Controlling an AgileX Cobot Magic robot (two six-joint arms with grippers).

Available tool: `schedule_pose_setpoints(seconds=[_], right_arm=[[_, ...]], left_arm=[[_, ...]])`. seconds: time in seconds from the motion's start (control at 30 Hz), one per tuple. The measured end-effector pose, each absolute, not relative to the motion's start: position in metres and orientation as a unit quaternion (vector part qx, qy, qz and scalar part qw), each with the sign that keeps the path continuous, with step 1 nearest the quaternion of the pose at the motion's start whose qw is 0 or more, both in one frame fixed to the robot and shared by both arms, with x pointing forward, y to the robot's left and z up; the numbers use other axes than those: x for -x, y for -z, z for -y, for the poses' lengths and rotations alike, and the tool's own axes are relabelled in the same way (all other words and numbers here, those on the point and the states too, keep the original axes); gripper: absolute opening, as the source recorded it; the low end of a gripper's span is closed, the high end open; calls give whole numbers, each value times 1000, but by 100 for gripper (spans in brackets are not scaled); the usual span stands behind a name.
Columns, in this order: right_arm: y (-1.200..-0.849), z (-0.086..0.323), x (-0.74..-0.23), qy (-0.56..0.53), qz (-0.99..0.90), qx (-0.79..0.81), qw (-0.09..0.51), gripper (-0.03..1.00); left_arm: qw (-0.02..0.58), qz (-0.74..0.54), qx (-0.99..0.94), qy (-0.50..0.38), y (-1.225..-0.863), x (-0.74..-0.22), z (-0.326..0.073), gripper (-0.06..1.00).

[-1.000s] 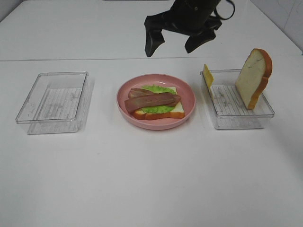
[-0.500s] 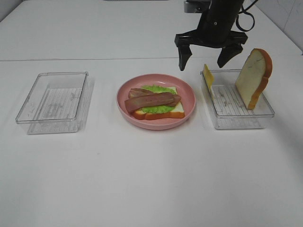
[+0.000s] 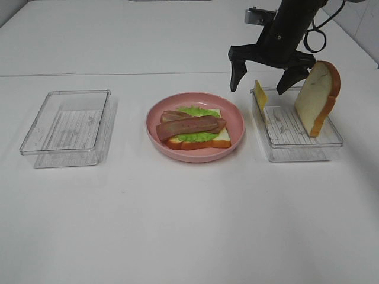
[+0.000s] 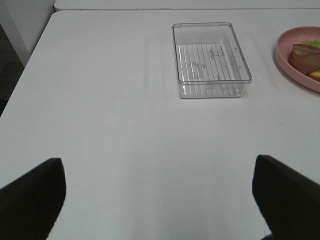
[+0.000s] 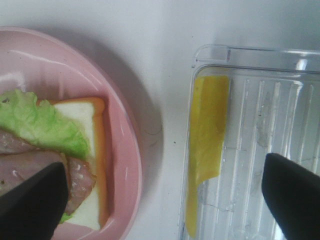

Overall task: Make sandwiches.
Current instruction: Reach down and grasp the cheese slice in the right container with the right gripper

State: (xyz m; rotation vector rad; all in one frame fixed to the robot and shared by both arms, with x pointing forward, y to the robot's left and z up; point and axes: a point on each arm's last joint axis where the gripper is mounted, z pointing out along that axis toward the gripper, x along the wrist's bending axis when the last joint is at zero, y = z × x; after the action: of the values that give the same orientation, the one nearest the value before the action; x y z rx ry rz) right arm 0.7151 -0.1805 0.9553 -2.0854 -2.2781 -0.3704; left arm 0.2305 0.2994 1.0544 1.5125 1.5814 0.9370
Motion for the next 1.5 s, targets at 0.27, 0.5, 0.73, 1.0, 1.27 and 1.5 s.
schedule_pose_setpoints(seconds=[0.27, 0.5, 0.73, 1.0, 1.27, 1.5], right_arm=[[-944, 179, -718, 122, 729, 673, 18, 98], [-943, 179, -719, 124, 729, 673, 18, 98], [-943, 179, -719, 123, 729, 673, 19, 94], [-943, 179, -718, 120, 730, 673, 22, 80], [-943, 180, -718, 116, 731, 672, 20, 58], [-943, 180, -717, 109, 731, 673, 21, 40]], left_arm=[[371, -617, -590, -365, -1054, -230, -299, 95], [371, -617, -590, -365, -1054, -230, -299, 95], [371, -617, -590, -365, -1054, -230, -299, 95], [371, -617, -590, -365, -1054, -230, -299, 95], [371, -617, -590, -365, -1054, -230, -299, 95], [371, -617, -590, -365, -1054, -230, -299, 95]])
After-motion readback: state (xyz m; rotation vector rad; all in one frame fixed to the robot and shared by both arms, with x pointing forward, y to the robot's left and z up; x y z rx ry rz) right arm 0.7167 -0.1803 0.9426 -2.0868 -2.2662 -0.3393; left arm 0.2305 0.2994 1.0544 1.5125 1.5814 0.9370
